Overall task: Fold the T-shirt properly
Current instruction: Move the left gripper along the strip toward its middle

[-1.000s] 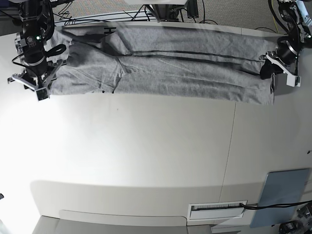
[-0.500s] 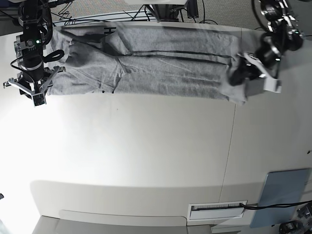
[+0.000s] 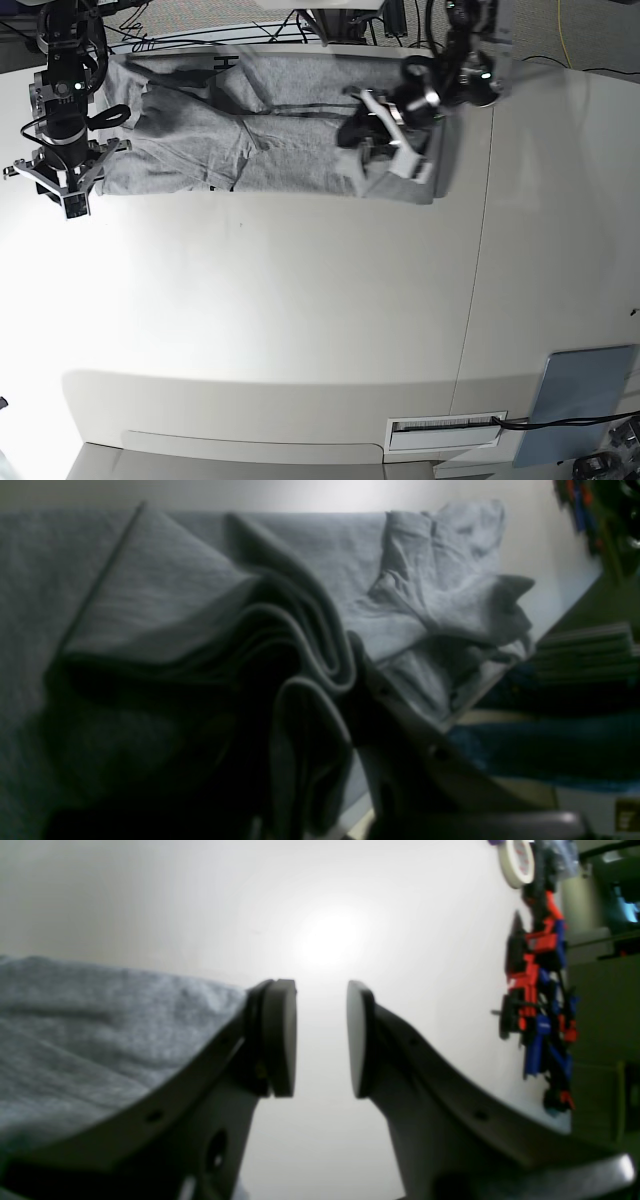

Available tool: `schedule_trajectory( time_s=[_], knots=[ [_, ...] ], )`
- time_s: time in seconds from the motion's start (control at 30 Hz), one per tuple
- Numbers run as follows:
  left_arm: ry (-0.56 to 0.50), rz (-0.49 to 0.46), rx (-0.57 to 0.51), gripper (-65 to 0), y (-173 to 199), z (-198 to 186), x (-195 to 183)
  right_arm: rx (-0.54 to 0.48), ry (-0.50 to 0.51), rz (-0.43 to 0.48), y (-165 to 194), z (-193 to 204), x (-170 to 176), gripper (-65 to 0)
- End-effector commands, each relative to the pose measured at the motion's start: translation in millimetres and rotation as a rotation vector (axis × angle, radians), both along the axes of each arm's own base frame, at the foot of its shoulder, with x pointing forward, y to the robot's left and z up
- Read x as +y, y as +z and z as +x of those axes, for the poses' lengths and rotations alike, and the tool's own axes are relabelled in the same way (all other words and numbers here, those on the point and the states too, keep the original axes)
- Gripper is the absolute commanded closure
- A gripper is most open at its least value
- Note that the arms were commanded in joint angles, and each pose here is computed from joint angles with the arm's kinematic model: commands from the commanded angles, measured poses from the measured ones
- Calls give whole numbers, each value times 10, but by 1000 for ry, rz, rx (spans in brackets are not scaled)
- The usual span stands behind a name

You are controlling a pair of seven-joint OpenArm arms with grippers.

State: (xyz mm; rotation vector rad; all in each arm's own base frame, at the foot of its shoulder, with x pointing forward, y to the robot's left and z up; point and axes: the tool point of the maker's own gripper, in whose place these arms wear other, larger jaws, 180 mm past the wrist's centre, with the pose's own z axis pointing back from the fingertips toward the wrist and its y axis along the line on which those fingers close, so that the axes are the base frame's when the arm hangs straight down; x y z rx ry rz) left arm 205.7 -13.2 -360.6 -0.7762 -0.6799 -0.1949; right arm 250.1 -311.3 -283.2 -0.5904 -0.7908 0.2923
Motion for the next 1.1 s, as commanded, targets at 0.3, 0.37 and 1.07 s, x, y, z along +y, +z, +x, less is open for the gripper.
schedule_trajectory(
  time_s=[0.3, 0.37, 1.07],
  knots=[
    [-6, -51, -111, 0, 307, 192, -516, -72, -34, -66, 211, 54, -123, -173],
    [-5, -55, -116, 0, 327, 204, -545, -87, -56, -109, 267, 47, -190, -173],
    [-277, -63, -240, -341, 468, 18, -658, -161, -371, -119, 646, -343, -1228, -173]
  ],
)
